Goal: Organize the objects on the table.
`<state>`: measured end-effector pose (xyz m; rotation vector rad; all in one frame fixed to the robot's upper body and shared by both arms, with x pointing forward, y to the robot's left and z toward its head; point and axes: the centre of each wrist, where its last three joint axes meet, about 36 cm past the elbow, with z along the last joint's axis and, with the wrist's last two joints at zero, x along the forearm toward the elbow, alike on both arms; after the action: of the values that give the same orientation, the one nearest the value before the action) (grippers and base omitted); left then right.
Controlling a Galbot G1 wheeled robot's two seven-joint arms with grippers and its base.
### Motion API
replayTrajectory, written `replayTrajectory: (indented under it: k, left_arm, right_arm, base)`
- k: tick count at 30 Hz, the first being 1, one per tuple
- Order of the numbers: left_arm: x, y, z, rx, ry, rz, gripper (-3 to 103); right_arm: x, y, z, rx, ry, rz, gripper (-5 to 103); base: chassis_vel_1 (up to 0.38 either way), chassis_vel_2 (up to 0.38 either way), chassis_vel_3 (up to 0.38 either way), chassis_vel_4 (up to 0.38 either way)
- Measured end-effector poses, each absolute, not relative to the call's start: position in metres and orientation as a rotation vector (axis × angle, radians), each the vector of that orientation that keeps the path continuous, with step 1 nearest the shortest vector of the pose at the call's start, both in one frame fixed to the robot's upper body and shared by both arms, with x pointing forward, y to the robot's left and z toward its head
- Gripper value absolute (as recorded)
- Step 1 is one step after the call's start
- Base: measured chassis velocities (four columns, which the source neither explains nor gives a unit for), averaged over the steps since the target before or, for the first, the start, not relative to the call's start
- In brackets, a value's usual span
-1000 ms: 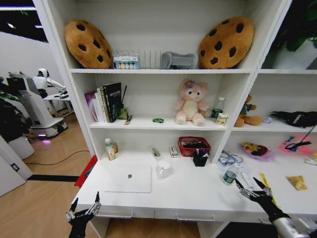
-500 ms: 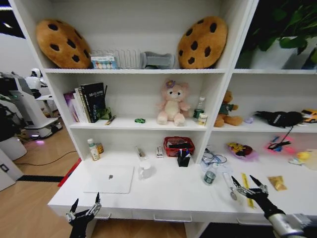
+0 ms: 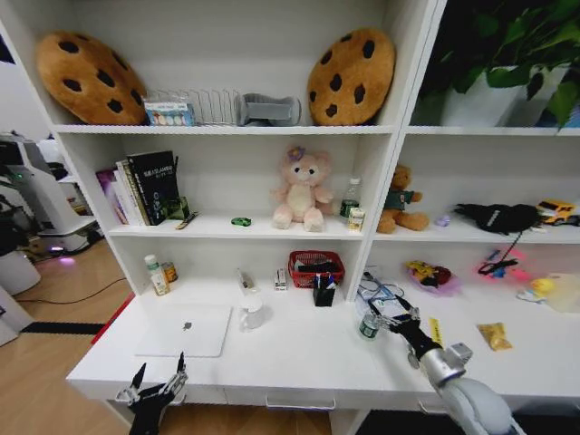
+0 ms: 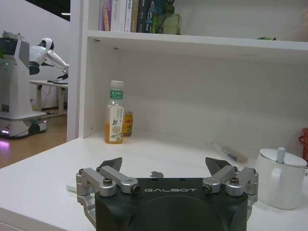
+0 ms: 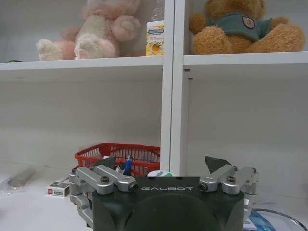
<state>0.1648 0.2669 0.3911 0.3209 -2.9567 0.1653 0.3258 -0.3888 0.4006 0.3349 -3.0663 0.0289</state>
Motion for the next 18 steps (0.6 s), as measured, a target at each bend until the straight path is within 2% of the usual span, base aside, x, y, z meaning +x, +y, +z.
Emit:
replayTrajectory:
  k: [7,9,11,14,15,16,18]
  left_arm:
    - [0.167,0.269,0.391,0.329,-2.961,0.172,98]
    - [0.166,0.268,0.391,0.330,-2.959,0.173,98]
    - [0.166,0.268,0.390,0.331,-2.957,0.175,98]
    - [0.166,0.267,0.390,0.332,-2.957,0.175,98]
    - [0.166,0.268,0.390,0.337,-2.956,0.175,98]
    - [0.166,0.268,0.390,0.340,-2.956,0.174,98]
    - [0.166,0.268,0.390,0.342,-2.956,0.173,98]
  right_arm:
    - [0.331,-0.393,0.391,0.324,-3.033,0.041,102]
    - [0.332,-0.393,0.391,0.325,-3.033,0.046,99]
    - [0.334,-0.390,0.389,0.338,-3.030,0.047,89]
    - [0.334,-0.388,0.388,0.343,-3.028,0.047,84]
    - [0.333,-0.385,0.388,0.346,-3.027,0.040,73]
    - [0.333,-0.384,0.388,0.346,-3.025,0.034,67]
    - [0.333,-0.383,0.387,0.346,-3.024,0.030,67]
  base:
    - [0.000,0.000,0.000,0.000]
    - [0.000,0.000,0.000,0.000]
    - [0.000,0.000,0.000,0.000]
    - [0.000,0.000,0.000,0.000]
    - [0.000,0.000,0.000,0.000]
    - [0.000,0.000,0.000,0.000]
    - [0.000,0.000,0.000,0.000]
